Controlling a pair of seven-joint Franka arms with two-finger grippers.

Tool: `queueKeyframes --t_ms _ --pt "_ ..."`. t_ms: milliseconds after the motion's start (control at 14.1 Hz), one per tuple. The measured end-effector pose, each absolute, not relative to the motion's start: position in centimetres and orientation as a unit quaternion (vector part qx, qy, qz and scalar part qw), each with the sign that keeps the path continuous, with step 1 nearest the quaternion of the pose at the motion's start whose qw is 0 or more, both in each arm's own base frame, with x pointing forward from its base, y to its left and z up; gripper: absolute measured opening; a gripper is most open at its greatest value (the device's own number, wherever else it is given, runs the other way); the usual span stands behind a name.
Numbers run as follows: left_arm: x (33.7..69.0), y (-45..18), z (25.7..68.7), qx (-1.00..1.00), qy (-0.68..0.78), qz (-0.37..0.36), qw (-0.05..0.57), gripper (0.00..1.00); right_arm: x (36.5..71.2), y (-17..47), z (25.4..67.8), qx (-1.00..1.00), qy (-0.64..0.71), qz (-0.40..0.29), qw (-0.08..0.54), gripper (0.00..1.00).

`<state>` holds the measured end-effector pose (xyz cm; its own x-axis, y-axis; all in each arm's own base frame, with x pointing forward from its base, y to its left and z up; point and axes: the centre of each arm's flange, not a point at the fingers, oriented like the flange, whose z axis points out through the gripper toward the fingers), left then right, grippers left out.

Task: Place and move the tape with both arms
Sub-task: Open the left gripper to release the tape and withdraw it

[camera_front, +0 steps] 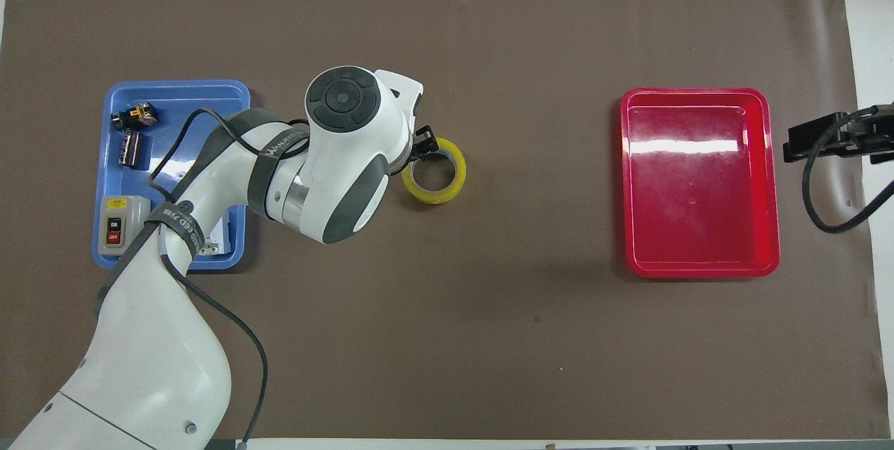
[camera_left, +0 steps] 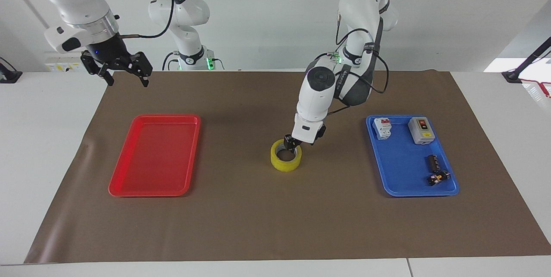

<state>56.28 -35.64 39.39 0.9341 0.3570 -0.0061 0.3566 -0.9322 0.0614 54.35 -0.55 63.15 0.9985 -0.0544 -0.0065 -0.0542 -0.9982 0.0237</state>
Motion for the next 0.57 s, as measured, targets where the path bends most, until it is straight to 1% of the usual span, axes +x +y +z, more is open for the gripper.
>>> queueKeyframes --t_ms 284,569 --pt "59.0 -26.7 45.3 0.977 0.21 0.008 0.03 1.0 54.3 -0.5 63.1 1.0 -0.027 -0.005 0.012 1.0" --pt "60.5 -15.8 49.5 0.986 0.165 0.002 0.023 1.0 54.3 -0.5 62.9 1.0 -0.027 -0.007 0.012 1.0"
